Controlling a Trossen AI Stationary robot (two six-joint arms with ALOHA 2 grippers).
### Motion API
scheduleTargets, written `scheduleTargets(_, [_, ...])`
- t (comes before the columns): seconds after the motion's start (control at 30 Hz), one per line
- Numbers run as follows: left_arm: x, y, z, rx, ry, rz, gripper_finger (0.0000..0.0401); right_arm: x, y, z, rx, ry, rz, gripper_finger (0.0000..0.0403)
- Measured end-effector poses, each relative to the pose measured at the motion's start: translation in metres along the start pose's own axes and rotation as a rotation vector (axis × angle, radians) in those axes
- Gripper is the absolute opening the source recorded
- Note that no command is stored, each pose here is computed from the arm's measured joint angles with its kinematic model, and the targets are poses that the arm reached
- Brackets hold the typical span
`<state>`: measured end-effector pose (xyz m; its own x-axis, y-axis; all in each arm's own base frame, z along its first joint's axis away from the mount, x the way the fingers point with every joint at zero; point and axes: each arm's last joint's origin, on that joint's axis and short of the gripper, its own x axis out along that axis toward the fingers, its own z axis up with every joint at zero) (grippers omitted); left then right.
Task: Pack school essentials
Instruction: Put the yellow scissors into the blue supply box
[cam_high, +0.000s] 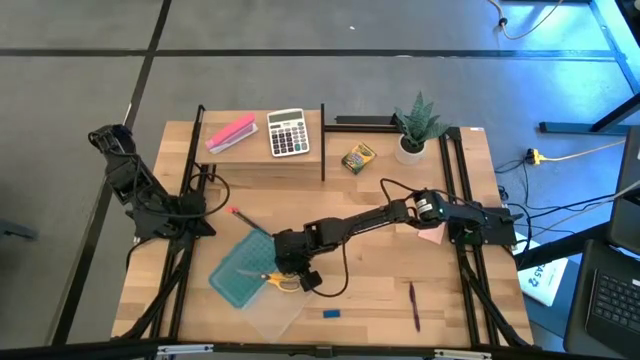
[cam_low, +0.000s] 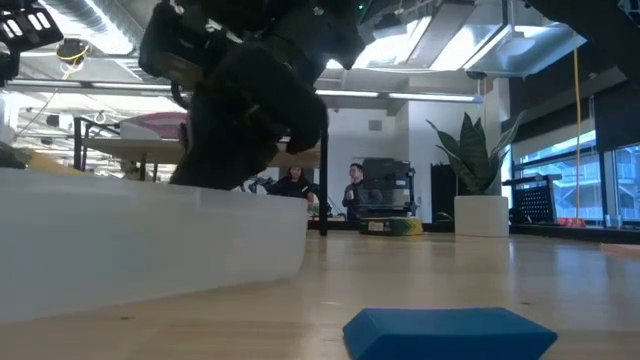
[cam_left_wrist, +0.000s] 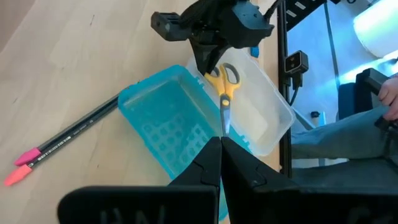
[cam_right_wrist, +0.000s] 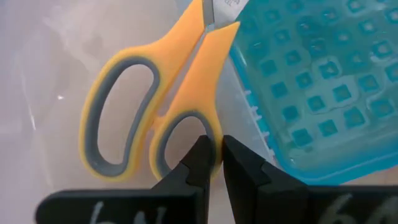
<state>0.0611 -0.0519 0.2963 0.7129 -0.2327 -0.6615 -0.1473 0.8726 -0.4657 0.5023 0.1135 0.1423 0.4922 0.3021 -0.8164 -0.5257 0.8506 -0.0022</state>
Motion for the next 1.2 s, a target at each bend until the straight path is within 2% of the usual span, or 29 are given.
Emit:
scheduleTargets(0.27, [0.0,0.001,-0.001,0.008,0.007,0.012,0.0,-0.019,0.003,0.004,-0.124,0.028,0.01,0.0037])
scheduleTargets(0.4, [0.0,0.001,0.0,0.051,-0.007,0.02,0.0,-0.023,0.008,0.004,-0.251,0.059,0.017,0.0037])
scheduleTargets(0.5, [0.002,-0.002,0.001,0.162,-0.019,0.014,0.0,-0.022,0.015,0.005,-0.312,0.067,0.028,0.0037])
scheduleTargets(0.6, [0.007,-0.008,0.002,0.342,-0.011,0.015,0.0,-0.022,0.021,0.006,-0.361,0.074,0.04,0.0037])
scheduleTargets(0.7, [0.011,-0.012,0.002,0.502,0.007,-0.002,0.0,-0.022,0.023,0.006,-0.368,0.073,0.041,0.0037])
scheduleTargets(0.77, [0.012,-0.014,0.002,0.556,0.013,-0.011,0.0,-0.022,0.022,0.006,-0.367,0.074,0.04,0.0037])
scheduleTargets(0.93, [0.014,-0.015,0.002,0.572,0.02,-0.005,0.0,-0.022,0.021,0.006,-0.379,0.096,-0.002,0.0037])
scheduleTargets(1.2, [0.014,-0.015,0.002,0.573,0.019,-0.005,0.0,-0.022,0.021,0.005,-0.42,0.1,-0.003,0.0037])
